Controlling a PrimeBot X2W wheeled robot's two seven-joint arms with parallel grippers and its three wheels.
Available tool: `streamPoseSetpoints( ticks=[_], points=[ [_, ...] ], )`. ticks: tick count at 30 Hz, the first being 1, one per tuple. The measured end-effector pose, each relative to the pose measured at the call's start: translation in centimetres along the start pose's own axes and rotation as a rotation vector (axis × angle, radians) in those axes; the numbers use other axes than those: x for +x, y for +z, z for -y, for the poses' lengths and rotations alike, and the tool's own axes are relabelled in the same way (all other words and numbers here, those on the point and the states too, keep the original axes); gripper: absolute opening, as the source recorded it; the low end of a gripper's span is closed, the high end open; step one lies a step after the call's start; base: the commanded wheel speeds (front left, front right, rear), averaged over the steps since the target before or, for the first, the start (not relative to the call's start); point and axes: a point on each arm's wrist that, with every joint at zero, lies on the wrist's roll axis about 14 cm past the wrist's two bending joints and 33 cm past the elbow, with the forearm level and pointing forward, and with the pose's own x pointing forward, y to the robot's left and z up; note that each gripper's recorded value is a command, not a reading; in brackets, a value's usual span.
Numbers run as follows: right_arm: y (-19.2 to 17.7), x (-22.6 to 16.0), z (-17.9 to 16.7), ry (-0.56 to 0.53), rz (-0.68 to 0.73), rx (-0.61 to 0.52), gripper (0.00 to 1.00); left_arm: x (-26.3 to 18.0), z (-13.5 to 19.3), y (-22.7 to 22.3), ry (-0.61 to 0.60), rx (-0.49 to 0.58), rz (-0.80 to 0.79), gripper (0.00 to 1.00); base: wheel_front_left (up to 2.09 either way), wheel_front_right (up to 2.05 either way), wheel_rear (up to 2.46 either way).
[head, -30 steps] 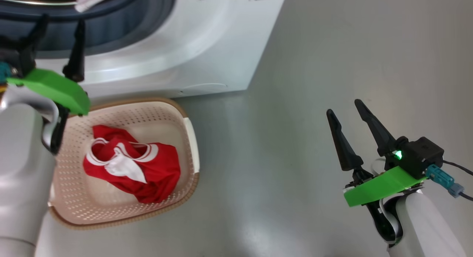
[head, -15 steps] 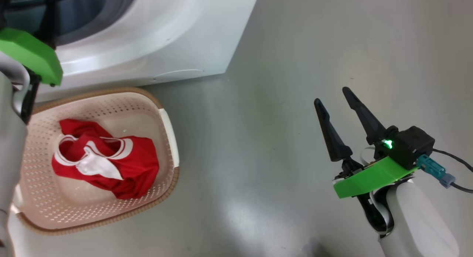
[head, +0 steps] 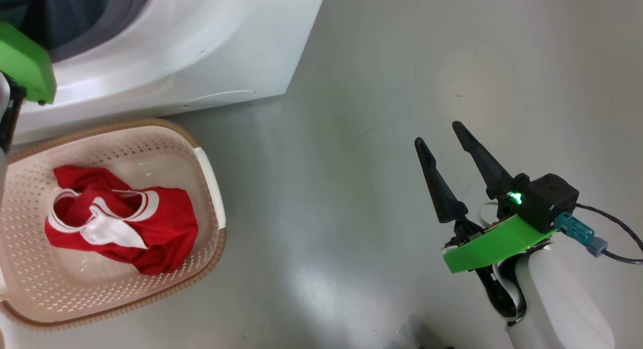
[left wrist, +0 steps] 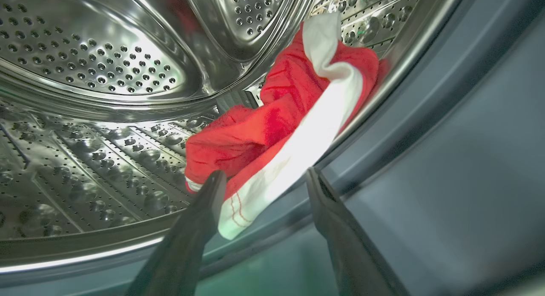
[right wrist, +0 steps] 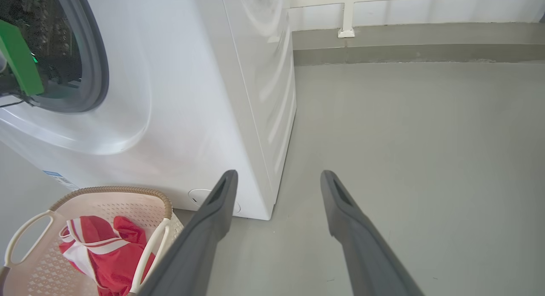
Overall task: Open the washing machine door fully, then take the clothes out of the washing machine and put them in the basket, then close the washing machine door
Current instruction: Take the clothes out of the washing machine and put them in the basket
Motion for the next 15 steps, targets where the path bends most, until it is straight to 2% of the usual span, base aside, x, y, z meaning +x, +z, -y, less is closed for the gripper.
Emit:
streamPoseSetpoints(
  ticks=[12,13,14,15],
  points=[
    [0.1,0.2,0.2,-0.003,0.003,-0.002,1.00,1.1,0.4,-0.9,-0.019,0.024,-0.035,1.00,0.00,0.00,0.00],
    [0.1,0.2,0.2,-0.004,0.002,-0.001,1.00,1.2,0.3,-0.9,-0.018,0.023,-0.036,0.91,0.00,0.00,0.00],
    [0.0,0.2,0.2,-0.006,0.001,0.000,1.00,1.3,0.4,-0.9,-0.019,0.023,-0.036,0.75,0.00,0.00,0.00],
    [0.0,0.2,0.2,-0.006,0.001,0.000,1.00,1.3,0.4,-0.9,-0.019,0.023,-0.036,0.32,0.00,0.00,0.00]
  ],
)
